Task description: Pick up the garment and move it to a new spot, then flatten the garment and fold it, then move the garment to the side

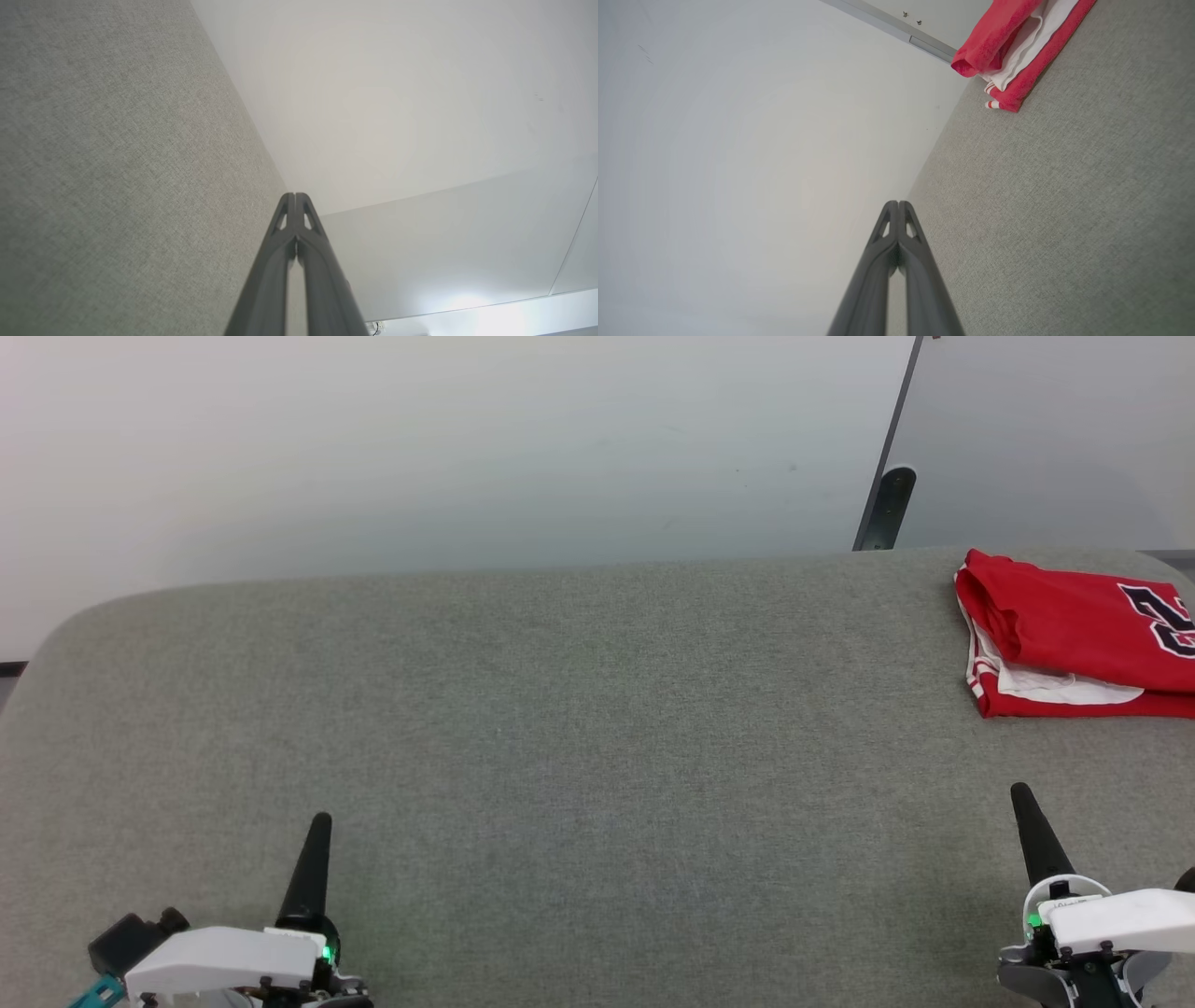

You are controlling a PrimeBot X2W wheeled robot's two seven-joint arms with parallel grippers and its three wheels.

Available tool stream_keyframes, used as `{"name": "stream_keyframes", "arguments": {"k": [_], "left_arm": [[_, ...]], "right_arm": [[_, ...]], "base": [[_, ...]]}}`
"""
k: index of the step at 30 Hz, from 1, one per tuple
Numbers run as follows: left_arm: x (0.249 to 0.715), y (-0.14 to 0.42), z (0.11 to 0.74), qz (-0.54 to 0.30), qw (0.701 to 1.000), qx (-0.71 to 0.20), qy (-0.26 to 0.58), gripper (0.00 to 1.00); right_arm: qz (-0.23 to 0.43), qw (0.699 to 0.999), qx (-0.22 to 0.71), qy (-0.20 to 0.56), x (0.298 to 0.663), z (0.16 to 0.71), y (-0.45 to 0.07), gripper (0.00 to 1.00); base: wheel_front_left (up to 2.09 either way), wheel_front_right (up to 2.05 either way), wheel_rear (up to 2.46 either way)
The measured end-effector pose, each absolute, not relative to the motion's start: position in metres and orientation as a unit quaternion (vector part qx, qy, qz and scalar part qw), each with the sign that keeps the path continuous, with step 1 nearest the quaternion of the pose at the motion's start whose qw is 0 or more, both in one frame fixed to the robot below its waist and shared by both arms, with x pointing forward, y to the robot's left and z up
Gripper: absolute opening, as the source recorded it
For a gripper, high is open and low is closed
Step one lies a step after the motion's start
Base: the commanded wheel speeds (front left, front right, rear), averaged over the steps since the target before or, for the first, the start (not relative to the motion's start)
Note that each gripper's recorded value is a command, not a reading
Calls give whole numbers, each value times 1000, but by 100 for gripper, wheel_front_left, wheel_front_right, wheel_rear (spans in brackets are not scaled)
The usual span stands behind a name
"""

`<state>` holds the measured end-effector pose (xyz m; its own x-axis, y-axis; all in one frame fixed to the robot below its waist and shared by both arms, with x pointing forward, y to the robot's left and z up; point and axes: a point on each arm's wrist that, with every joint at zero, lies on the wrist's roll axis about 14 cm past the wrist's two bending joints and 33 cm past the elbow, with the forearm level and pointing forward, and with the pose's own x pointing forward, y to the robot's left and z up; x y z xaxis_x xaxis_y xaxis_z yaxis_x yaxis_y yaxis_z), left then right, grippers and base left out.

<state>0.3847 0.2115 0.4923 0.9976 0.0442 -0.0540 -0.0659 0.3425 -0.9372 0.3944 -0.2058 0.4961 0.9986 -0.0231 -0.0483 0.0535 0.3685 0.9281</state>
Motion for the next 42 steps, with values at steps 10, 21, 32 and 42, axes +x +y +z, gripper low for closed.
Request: {"name": "stream_keyframes", "arguments": {"k": [10, 21, 32, 42], "left_arm": [[385, 209, 494, 29, 793, -608, 10, 0], [387, 206, 498, 19, 766, -642, 8, 0], [387, 203, 501, 13, 740, -672, 6, 0], [388, 201, 503, 6, 717, -697, 5, 0]], "right_arm": [[-18, 799, 601, 10, 394, 499, -204, 0], [-11, 770, 638, 8, 393, 502, -201, 0], [-9, 742, 670, 6, 391, 503, -201, 0], [-3, 717, 697, 2, 390, 506, -201, 0]], "base": [[0, 0, 0], [0, 0, 0], [0, 0, 0], [0, 0, 0]]}}
